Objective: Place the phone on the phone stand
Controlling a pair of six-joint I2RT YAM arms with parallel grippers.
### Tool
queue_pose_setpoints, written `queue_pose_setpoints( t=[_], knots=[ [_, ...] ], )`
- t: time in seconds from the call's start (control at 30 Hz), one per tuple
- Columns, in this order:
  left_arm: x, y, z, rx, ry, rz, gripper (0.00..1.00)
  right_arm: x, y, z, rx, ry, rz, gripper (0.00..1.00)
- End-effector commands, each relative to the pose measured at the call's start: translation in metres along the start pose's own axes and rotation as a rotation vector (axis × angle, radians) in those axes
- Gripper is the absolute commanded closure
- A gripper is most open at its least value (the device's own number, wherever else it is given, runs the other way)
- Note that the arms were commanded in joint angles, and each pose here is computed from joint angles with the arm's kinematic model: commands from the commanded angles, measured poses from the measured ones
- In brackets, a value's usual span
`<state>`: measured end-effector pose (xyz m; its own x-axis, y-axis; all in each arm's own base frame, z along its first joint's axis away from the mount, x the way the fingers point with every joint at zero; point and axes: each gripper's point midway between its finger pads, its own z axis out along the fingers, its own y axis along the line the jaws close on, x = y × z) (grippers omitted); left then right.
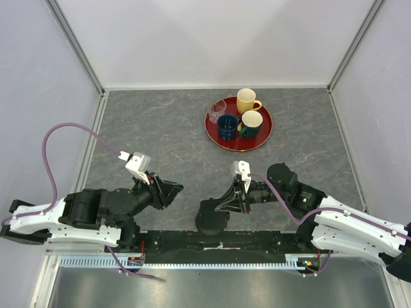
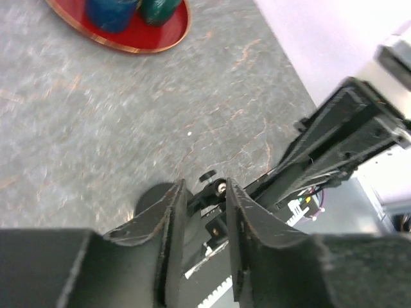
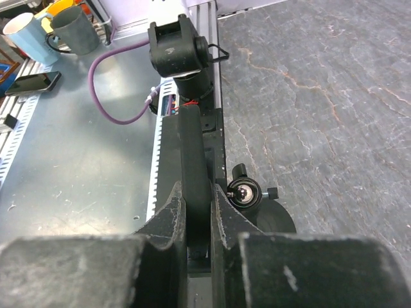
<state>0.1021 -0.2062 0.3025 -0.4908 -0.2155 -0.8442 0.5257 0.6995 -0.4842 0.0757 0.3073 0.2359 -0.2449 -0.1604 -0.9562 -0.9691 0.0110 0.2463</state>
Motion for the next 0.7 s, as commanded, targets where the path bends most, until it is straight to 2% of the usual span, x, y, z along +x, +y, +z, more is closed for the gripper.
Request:
queue_pose_setpoints(
  t=[0.0, 0.17, 0.3, 0.37, 0.4, 0.43, 0.5, 0.57, 0.6, 0.67],
  knots=[
    [0.023, 0.05, -0.003, -0.26, 0.03, -0.129, 0.67, -0.033, -0.013, -0.005, 0.098, -0.102, -0.075, 1.0],
    [0.065, 0.06, 0.008, -0.357, 0.155, -0.074, 0.65, -0.045, -0.018, -0.003, 0.11, -0.116, -0.162, 1.0],
    [0.111, 0.085, 0.02, -0.484, 0.3, -0.117, 0.59, -0.036, -0.029, 0.0, 0.143, -0.055, -0.188, 1.0],
    [0.126, 0.083, 0.031, -0.446, 0.335, -0.152, 0.62, -0.033, -0.029, -0.001, 0.144, -0.048, -0.187, 1.0],
    [0.149, 0.092, 0.032, -0.429, 0.4, -0.147, 0.67, -0.032, -0.029, -0.001, 0.145, -0.048, -0.183, 1.0],
    [0.143, 0.072, 0.046, -0.318, 0.353, -0.221, 0.7, -0.029, -0.028, -0.002, 0.142, -0.048, -0.177, 1.0],
    [0.164, 0.075, 0.053, -0.257, 0.401, -0.277, 0.79, -0.028, -0.025, -0.002, 0.126, -0.054, -0.173, 1.0],
    [0.155, 0.055, 0.067, -0.124, 0.349, -0.352, 0.82, -0.025, -0.023, -0.002, 0.12, -0.059, -0.141, 1.0],
    [0.168, 0.056, 0.067, -0.09, 0.383, -0.376, 0.84, -0.025, -0.022, -0.002, 0.118, -0.063, -0.131, 1.0],
    [0.167, 0.048, 0.076, -0.03, 0.37, -0.424, 0.86, -0.022, -0.022, -0.001, 0.118, -0.061, -0.122, 1.0]
  ],
)
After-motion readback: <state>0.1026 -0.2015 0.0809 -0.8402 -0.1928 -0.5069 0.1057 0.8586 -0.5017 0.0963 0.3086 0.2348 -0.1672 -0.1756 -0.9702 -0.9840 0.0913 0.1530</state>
